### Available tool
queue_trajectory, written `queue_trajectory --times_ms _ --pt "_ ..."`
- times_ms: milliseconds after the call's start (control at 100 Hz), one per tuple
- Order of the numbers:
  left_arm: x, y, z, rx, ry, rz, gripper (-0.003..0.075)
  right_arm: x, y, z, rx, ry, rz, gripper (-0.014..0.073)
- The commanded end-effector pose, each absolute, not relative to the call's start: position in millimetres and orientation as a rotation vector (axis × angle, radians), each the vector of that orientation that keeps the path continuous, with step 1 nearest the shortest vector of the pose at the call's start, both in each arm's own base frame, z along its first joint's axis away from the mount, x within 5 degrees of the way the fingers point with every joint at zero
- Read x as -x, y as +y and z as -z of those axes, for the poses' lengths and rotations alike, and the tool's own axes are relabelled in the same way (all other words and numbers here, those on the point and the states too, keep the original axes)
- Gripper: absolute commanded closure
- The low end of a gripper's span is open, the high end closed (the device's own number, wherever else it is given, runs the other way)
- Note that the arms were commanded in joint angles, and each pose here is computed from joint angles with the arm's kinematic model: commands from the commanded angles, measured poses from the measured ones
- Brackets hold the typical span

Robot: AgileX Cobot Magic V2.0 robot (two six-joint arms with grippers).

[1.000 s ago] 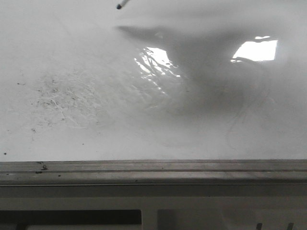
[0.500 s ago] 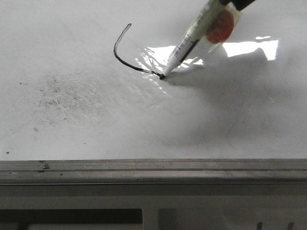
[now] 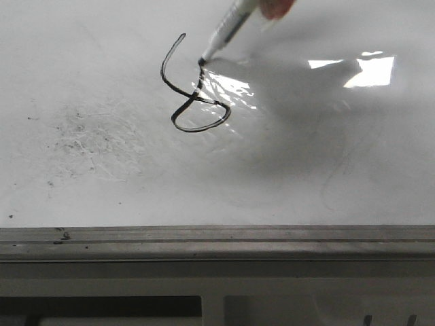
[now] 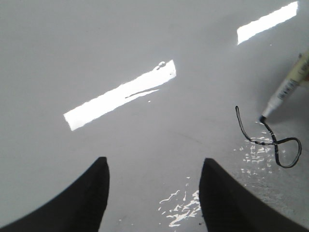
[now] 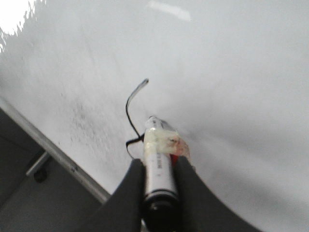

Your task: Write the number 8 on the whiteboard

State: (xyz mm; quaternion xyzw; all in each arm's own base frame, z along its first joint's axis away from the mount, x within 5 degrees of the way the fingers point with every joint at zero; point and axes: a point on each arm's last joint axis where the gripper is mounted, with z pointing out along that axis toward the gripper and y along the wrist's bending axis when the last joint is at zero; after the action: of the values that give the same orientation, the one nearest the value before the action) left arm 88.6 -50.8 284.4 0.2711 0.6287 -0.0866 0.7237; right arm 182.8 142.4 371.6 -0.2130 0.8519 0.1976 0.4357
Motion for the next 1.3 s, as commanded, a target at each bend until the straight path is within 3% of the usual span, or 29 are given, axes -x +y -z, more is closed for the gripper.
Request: queue_trajectory --times_ms 0,280,400,640,1050,1190,1290 --pt "-88.2 -52.9 -299.9 -0.576 1.3 0.219 0.0333 -194.2 142.8 -390.2 0.513 1.931 -0.462 0.0638" --pt "-90.0 -58.7 -296.9 -0.64 1.303 0.221 0.0332 -176.1 162.4 -390.7 0.628 1.925 -0.53 0.0638" --pt "-89.9 -75.6 -289.2 -0.832 1.275 0.233 0.0332 -160.3 170.0 -388.6 0.692 1.968 -0.582 0.0638" --pt "-91.1 -122.2 -263.5 -1.111 1.345 0.42 0.0333 -154.0 194.4 -363.6 0.837 2.1 -0.564 0.0638" --pt "-116.4 -168.4 -258.4 -1.157 1.448 0.507 0.034 -147.4 207.3 -352.7 0.843 2.206 -0.659 0.0638" --pt "-118.7 -170.9 -256.4 -1.112 1.482 0.543 0.0477 -146.7 207.5 -352.5 0.84 2.215 -0.669 0.0638" --pt "-118.3 -171.9 -258.9 -1.101 1.456 0.559 0.0685 -146.2 207.6 -352.3 0.839 2.22 -0.675 0.0638"
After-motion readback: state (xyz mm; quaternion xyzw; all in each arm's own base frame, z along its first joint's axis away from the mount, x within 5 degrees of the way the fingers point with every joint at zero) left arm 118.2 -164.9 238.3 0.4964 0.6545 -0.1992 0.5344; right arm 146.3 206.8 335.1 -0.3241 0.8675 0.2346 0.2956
